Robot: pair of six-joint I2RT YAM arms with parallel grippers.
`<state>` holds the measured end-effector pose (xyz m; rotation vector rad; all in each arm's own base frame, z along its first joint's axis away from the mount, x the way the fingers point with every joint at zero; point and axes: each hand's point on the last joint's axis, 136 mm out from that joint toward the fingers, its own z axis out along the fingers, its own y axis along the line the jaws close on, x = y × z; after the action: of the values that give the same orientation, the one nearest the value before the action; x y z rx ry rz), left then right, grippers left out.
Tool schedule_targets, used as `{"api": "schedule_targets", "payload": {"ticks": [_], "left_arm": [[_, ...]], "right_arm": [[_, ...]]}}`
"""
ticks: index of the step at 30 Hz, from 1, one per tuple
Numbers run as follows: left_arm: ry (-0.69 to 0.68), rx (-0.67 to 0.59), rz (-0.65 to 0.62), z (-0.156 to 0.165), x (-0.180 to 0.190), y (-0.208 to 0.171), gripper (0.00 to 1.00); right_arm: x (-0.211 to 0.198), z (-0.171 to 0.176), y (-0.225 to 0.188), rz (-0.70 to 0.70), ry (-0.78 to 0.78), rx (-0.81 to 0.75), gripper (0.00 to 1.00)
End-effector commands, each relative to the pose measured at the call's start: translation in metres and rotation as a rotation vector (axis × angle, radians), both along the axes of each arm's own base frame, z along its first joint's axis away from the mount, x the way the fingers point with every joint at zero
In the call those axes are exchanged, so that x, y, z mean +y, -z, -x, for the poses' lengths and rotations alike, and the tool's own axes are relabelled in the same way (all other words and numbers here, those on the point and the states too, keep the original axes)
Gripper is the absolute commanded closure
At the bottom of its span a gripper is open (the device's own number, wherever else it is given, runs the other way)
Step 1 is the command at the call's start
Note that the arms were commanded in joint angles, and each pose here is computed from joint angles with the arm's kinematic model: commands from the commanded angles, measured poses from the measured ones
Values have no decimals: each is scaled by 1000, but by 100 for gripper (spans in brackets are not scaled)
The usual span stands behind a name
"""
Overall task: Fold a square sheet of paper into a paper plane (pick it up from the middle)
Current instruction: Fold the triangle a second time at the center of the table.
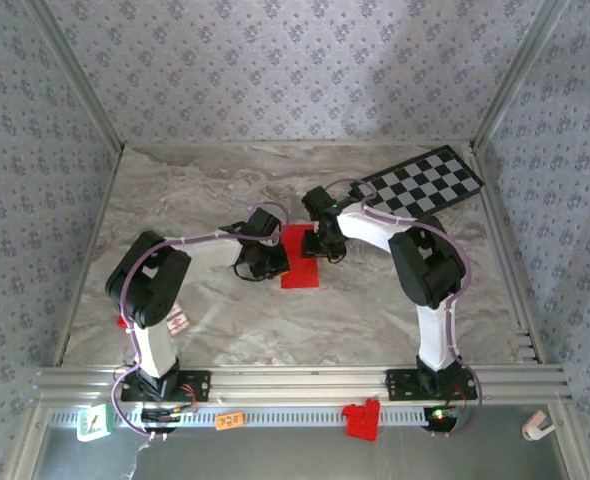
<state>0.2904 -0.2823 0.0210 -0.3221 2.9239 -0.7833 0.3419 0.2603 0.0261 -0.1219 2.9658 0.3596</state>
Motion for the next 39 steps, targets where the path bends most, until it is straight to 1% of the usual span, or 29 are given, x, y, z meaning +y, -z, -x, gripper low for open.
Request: {"api": "schedule_targets", "payload": {"ticks": [1, 11, 17, 26, 33, 39], "left_arm": [[9, 39, -31, 5, 4, 7, 89], [19, 29, -8, 2, -2, 1, 87], [31, 6, 26, -5, -10, -7, 85], [36, -23, 54, -13, -17, -17, 85], [28, -22, 43, -19, -16, -9, 85], [18, 10, 16, -17, -13, 4, 86]], "right_arm": [[-11, 5, 10, 77, -6, 32, 57], [-17, 11, 26, 139, -3, 75, 63], [-21, 15, 34, 174, -8, 91, 65], [-29, 21, 47, 253, -18, 112, 69], [-28, 22, 49, 249, -20, 115, 71], [-26, 24, 48, 231, -22, 120, 72]]}}
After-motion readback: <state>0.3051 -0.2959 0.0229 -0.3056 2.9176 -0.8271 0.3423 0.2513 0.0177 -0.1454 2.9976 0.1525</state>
